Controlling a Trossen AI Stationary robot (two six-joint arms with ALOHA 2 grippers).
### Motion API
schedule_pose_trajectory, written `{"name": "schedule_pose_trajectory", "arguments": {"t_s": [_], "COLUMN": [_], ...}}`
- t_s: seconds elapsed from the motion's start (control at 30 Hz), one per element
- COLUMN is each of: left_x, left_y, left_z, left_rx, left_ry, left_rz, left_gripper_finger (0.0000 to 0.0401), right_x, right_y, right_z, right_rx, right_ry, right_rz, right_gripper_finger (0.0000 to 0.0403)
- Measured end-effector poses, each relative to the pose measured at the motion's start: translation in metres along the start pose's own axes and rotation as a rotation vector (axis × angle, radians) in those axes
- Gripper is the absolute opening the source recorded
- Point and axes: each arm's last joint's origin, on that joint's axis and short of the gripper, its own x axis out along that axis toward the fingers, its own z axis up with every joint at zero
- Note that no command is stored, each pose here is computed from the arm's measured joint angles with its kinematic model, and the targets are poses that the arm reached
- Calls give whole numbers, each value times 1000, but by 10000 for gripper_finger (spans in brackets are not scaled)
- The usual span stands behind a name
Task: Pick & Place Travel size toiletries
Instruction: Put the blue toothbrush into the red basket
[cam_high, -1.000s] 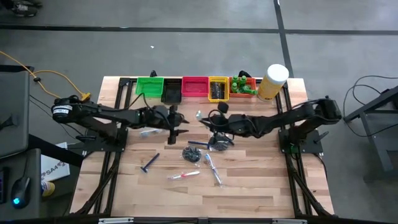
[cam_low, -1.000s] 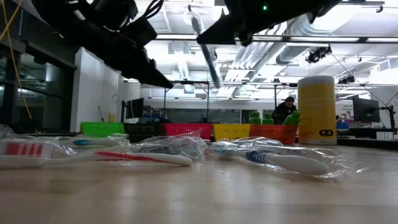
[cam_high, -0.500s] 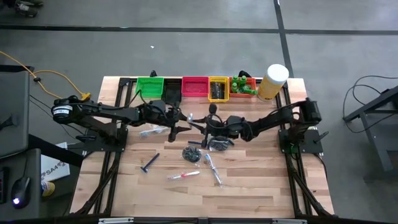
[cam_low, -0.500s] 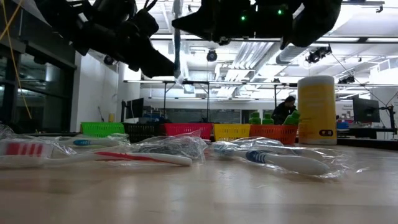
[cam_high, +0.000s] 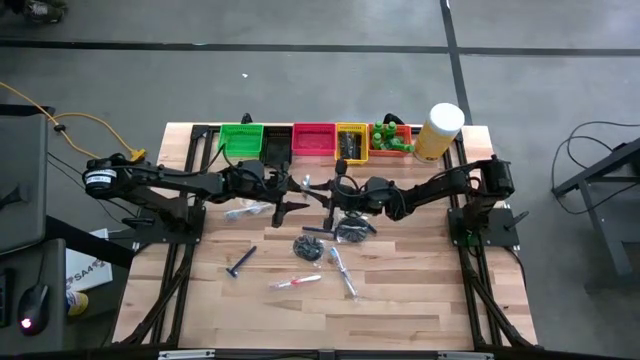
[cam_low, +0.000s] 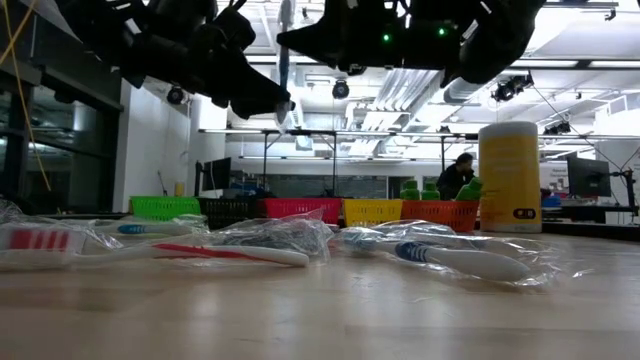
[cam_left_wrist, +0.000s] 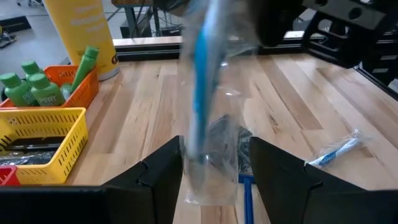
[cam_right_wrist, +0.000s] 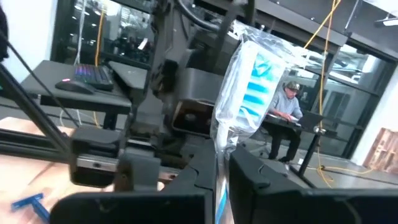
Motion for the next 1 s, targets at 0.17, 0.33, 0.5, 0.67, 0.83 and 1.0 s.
{"name": "schedule_pose_trajectory", "arguments": {"t_s": [0.17,0.33,0.5,0.67,0.83,1.0], "left_x": [0,0,0,0,0,7], "left_y": [0,1,1,1,5,21], "left_z": [0,0,-1,-3,-2,9], "left_rx": [0,0,1,-2,21,60], "left_ry": [0,2,11,38,74,153], "left_rz": [4,14,18,48,169,236], "left_gripper_finger": [133,35,29,23,23,23], "right_x": [1,1,1,-2,-15,-34], "right_y": [-6,-6,-6,-2,-6,-17], "right_z": [-2,-3,-4,2,28,61], "right_rx": [-3,-2,-4,57,39,24], "right_ry": [3,7,16,69,183,252], "right_rz": [-9,1,1,-84,-225,-371], "right_gripper_finger": [8,8,19,80,168,246]}}
